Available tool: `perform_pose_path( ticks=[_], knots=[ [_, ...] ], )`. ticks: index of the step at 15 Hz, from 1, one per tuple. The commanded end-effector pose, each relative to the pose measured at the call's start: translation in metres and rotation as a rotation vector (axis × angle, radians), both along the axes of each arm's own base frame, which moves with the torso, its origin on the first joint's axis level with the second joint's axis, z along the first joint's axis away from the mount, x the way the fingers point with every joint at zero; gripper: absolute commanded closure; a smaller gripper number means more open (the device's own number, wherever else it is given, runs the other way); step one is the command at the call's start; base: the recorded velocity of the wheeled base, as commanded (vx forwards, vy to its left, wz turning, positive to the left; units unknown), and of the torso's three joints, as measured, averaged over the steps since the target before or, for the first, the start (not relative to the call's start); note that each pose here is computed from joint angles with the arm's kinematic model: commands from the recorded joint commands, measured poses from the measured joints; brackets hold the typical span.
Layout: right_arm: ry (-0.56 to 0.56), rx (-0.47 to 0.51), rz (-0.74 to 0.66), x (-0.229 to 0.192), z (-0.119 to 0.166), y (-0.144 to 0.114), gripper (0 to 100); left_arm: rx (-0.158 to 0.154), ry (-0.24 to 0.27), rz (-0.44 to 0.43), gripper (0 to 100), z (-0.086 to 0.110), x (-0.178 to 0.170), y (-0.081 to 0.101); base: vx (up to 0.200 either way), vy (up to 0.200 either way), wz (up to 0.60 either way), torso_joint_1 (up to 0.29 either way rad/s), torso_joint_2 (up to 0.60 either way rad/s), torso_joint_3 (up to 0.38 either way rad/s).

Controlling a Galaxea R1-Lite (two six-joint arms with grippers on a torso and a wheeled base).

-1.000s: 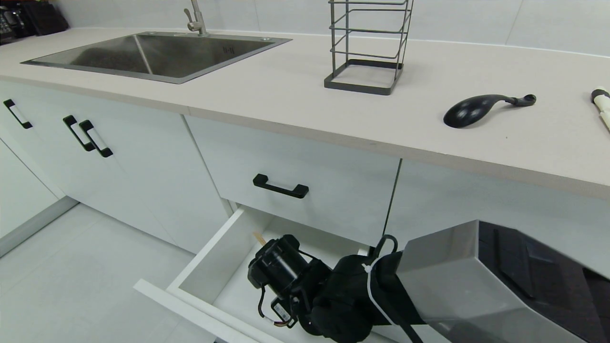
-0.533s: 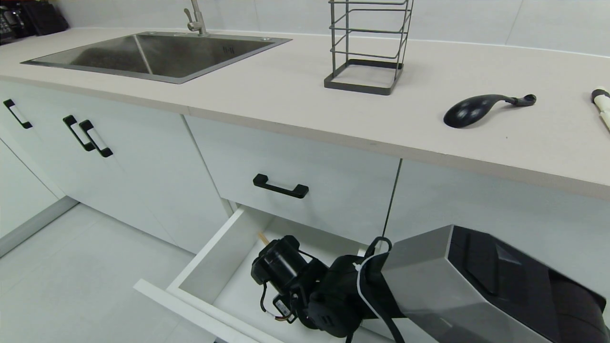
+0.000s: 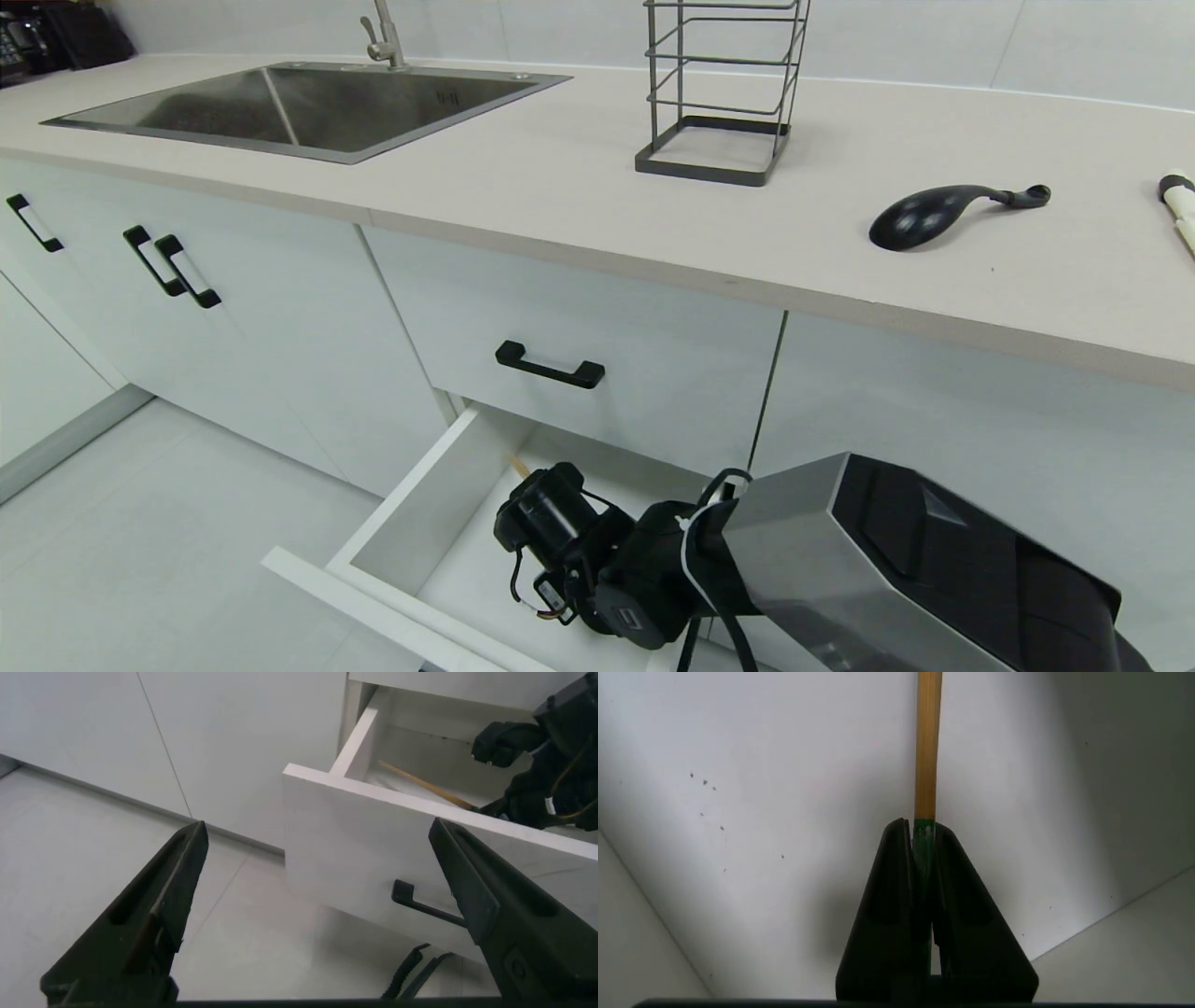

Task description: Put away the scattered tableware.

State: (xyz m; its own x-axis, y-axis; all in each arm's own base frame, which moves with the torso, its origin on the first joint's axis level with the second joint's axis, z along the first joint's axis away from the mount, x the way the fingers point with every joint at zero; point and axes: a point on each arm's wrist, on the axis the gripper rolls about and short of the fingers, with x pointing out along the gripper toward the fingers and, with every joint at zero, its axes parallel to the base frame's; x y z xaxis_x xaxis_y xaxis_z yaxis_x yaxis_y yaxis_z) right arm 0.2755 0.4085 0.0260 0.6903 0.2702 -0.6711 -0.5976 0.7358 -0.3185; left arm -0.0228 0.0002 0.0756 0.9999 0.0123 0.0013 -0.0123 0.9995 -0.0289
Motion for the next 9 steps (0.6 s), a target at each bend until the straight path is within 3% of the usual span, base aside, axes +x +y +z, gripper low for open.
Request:
perform_pose_path(
  ticks=[1,5,6,9],
  knots=[
    [0.003,-0.004,0.0,0.001,-0.005,0.001,100,0.0,0.0,0.0,0,0.0,0.0,0.0,0.0,0.0,0.0,0.0,0.0,0.0],
    [0.003,0.002,0.005,0.001,-0.003,0.002,100,-0.002,0.0,0.0,0,0.0,0.0,0.0,0.0,0.0,0.0,0.0,0.0,0.0],
    [0.002,0.009,0.007,0.001,-0.001,0.002,0,0.0,0.0,0.0,0,0.0,0.0,0.0,0.0,0.0,0.0,0.0,0.0,0.0],
    [-0.028,0.054,0.009,0.0,0.024,0.002,0,0.0,0.0,0.001,0,0.0,0.0,0.0,0.0,0.0,0.0,0.0,0.0,0.0]
  ],
)
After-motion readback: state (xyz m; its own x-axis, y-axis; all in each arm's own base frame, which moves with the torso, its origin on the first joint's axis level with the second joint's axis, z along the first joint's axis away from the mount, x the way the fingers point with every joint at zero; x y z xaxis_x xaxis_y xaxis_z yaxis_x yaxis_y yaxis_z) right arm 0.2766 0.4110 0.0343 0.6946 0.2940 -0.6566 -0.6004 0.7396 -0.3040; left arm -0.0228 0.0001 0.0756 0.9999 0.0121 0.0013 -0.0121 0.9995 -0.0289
